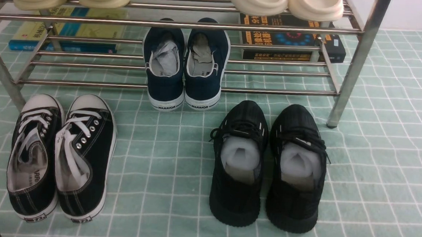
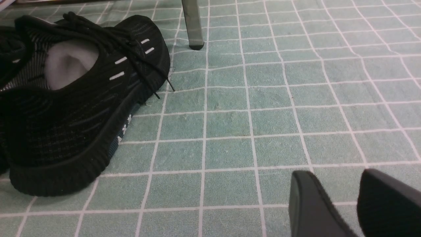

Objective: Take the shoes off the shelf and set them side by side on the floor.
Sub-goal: 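Grasp a shoe standing on the lower shelf of the shoe rack with the left gripper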

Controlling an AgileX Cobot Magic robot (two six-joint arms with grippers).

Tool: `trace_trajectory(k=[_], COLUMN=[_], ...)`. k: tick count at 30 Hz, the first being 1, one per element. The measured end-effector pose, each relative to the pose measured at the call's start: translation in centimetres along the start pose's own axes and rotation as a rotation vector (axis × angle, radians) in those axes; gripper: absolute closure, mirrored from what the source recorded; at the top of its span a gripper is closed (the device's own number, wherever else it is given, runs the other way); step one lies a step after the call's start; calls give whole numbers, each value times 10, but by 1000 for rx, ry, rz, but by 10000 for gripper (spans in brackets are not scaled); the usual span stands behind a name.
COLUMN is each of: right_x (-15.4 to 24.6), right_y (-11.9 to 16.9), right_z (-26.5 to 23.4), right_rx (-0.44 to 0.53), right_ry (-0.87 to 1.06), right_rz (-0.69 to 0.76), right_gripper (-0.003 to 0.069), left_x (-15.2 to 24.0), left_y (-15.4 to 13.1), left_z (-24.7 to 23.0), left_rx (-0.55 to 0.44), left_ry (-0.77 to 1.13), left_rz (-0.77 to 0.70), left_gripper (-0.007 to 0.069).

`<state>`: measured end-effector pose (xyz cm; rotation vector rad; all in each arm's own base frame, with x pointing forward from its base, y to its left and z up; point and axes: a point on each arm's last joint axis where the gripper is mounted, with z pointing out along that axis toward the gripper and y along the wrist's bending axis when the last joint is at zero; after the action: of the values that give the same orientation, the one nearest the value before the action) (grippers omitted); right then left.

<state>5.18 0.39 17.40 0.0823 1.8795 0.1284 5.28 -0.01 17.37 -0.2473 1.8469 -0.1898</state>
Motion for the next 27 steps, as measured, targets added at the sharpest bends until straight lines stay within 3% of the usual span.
trace_trajectory(k=[2, 3, 4, 6, 9, 15, 18, 21, 24, 27], right_x=[0, 0, 0, 0, 0, 0, 0, 0, 0, 0], right_y=[0, 0, 0, 0, 0, 0, 0, 0, 0, 0], right_z=[0, 0, 0, 0, 0, 0, 0, 0, 0, 0], right_rx=[0, 0, 0, 0, 0, 0, 0, 0, 0, 0], right_ry=[0, 0, 0, 0, 0, 0, 0, 0, 0, 0], right_rz=[0, 0, 0, 0, 0, 0, 0, 0, 0, 0], right_gripper=[420, 420, 420, 420, 420, 420, 420, 420, 420, 420], left_x=[0, 1, 1, 2, 2, 2, 2, 1, -17, -40], left_y=[-2, -5, -5, -10, -11, -11, -11, -14, -24, -33], left_z=[0, 0, 0, -1, -1, -1, 0, -2, -11, -15], left_rx=[19, 51, 55, 99, 115, 118, 119, 137, 200, 212], left_ry=[5, 19, 20, 49, 64, 57, 52, 78, 74, 114], left_rz=[-99, -287, -309, -569, -694, -709, -591, -573, -617, -571], left_gripper=[480, 480, 480, 477, 474, 467, 466, 466, 467, 502])
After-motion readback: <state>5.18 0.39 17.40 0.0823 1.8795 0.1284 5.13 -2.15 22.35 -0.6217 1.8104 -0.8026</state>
